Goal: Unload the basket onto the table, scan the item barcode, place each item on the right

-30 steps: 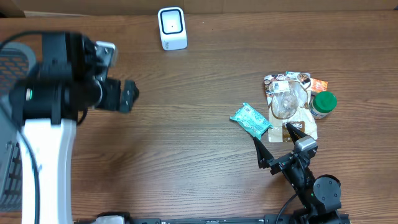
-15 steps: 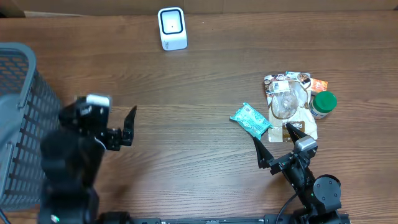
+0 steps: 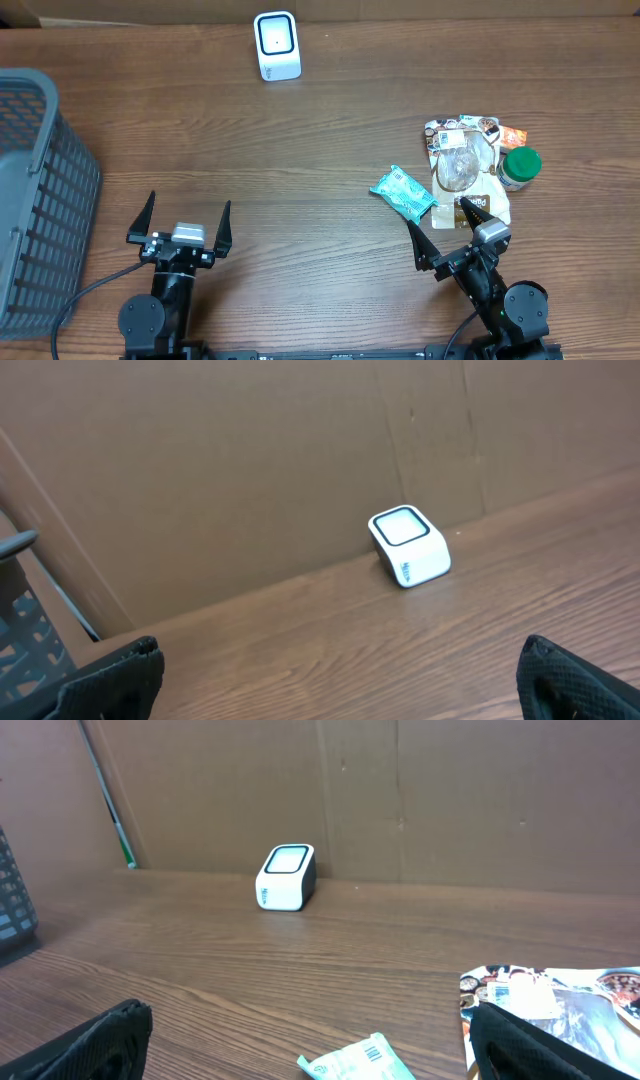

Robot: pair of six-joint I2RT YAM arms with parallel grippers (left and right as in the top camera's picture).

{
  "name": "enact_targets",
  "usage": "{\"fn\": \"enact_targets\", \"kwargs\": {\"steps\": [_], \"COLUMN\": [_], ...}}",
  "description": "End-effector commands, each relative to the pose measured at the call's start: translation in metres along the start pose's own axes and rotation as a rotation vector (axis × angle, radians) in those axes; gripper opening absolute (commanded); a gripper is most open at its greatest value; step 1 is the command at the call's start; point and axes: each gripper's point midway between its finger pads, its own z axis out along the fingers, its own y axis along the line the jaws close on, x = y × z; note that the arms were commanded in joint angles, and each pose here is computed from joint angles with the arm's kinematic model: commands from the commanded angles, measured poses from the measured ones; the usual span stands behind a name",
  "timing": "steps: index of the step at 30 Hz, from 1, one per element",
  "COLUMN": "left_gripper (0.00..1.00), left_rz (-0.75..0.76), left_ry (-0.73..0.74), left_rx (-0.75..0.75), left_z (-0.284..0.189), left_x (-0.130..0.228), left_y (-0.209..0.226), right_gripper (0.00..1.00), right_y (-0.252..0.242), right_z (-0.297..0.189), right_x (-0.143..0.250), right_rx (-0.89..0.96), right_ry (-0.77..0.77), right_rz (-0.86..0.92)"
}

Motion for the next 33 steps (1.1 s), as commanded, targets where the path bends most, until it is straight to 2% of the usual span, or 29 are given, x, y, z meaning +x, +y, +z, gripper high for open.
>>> {"fn": "enact_targets", "kwargs": {"steps": [1, 12, 33], "left_gripper": [1.00, 0.99, 0.99], "left_rz": [0.064, 0.075, 0.074], "left_ry": [-0.011, 0.101, 0.103], "left_rx": [0.005, 0.047, 0.045], "left_z": [-0.002, -0.003, -0.003], "left_x": [0.010, 0.055, 0.055], "left_y": [-0.004, -0.019, -0.019], "right_gripper": [1.00, 1.00, 1.00], "right_y": [-0.001, -0.001, -0.001], "right_z": [0.000, 0.000, 0.000], "right_x": [0.002, 0.002, 0.002], "right_rx": [0.000, 0.000, 0.000], "right_ry": [-0.003, -0.003, -0.003], "right_rz": [0.002, 0.002, 0.002]}}
